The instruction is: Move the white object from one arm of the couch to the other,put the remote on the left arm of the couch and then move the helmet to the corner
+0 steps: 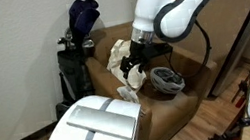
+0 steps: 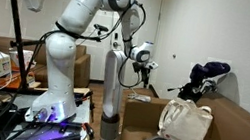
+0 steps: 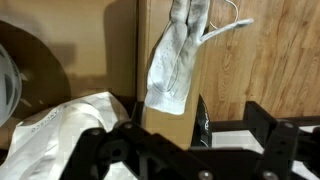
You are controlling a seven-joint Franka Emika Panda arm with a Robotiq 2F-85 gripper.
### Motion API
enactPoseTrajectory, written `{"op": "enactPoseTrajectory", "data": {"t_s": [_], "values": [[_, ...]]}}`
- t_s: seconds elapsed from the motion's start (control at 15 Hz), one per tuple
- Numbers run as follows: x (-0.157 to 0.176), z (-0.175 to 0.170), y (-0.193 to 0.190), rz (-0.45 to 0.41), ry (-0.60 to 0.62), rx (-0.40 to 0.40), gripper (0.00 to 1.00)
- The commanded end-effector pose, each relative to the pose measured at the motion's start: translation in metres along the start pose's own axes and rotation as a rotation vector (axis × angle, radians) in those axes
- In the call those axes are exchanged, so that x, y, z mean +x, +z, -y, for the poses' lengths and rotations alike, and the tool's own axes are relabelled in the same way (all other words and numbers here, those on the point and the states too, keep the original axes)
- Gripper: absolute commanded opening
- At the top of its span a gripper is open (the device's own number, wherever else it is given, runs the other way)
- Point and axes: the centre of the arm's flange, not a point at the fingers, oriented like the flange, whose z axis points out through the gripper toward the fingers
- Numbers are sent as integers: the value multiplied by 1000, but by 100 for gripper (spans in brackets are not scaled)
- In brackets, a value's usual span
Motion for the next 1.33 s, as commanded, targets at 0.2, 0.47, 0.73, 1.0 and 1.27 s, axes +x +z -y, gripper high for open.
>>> {"op": "enactPoseTrajectory", "data": {"t_s": [0.2, 0.47, 0.73, 1.0, 1.27], "values": [[17, 0, 67, 66, 33, -18, 100], [17, -10, 100, 71, 69, -27, 100], [22, -15, 122, 54, 128, -2, 100], [27, -8, 139, 25, 179, 48, 100], [24, -2, 149, -3, 197, 60, 60]]}}
